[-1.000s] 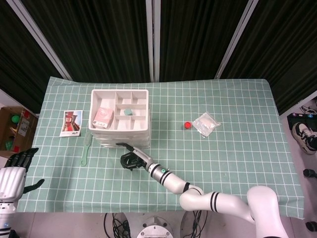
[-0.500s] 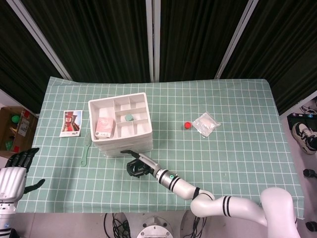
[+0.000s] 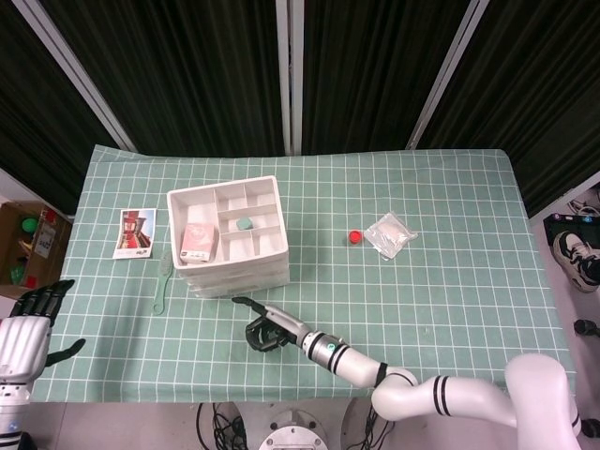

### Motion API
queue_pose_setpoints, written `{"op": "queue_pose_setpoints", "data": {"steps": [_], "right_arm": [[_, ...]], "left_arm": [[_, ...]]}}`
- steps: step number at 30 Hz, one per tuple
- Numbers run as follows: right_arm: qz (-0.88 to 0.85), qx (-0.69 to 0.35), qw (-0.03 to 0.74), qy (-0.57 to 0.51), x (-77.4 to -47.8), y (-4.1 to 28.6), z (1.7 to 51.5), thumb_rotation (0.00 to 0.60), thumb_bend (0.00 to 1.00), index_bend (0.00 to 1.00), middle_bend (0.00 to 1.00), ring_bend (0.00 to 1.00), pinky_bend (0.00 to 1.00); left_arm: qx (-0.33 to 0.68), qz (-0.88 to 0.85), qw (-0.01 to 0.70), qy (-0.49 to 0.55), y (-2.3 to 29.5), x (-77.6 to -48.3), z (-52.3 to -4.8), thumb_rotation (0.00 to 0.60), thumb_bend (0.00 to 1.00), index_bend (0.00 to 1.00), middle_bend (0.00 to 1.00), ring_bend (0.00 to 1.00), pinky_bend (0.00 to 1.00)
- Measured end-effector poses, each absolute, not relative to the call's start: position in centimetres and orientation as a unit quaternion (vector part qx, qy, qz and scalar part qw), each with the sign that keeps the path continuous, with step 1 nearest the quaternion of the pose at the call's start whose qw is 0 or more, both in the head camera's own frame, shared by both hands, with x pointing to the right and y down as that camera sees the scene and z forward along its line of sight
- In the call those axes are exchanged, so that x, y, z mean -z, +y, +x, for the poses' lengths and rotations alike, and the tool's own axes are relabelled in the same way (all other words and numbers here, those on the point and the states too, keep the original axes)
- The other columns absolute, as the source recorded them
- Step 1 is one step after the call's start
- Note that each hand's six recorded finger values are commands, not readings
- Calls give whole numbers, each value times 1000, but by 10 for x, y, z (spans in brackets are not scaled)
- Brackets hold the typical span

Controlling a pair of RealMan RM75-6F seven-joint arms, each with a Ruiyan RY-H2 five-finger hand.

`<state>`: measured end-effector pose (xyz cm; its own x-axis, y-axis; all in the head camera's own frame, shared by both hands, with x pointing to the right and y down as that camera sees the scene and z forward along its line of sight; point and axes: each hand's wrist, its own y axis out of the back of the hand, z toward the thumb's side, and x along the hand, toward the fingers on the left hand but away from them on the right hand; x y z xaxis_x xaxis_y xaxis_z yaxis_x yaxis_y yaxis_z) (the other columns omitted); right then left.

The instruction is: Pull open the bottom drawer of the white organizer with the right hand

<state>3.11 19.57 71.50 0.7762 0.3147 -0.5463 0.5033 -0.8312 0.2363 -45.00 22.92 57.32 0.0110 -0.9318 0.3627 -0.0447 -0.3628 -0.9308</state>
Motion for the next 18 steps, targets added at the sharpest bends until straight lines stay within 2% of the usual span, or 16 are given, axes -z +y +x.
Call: {"op": "queue_pose_setpoints", "data": {"steps": [9,12,18], "right_arm": [[942,265,-58,197,-686,175,59,600,526,0,655,615,769],[934,278,-118,190,-677,168,66,600,526,0,656,616,774],[921,305,-135,201,-674,157,73,600,526,0,656,616,786]], "left_arm": [[569,-595,390,412,227,-573,-449,600,104,130,162,158,188],[567,-597,391,411,225,-573,-447,600,104,131,162,158,188],[568,-597,392,410,225,-573,-446,600,104,130,162,158,188]]}}
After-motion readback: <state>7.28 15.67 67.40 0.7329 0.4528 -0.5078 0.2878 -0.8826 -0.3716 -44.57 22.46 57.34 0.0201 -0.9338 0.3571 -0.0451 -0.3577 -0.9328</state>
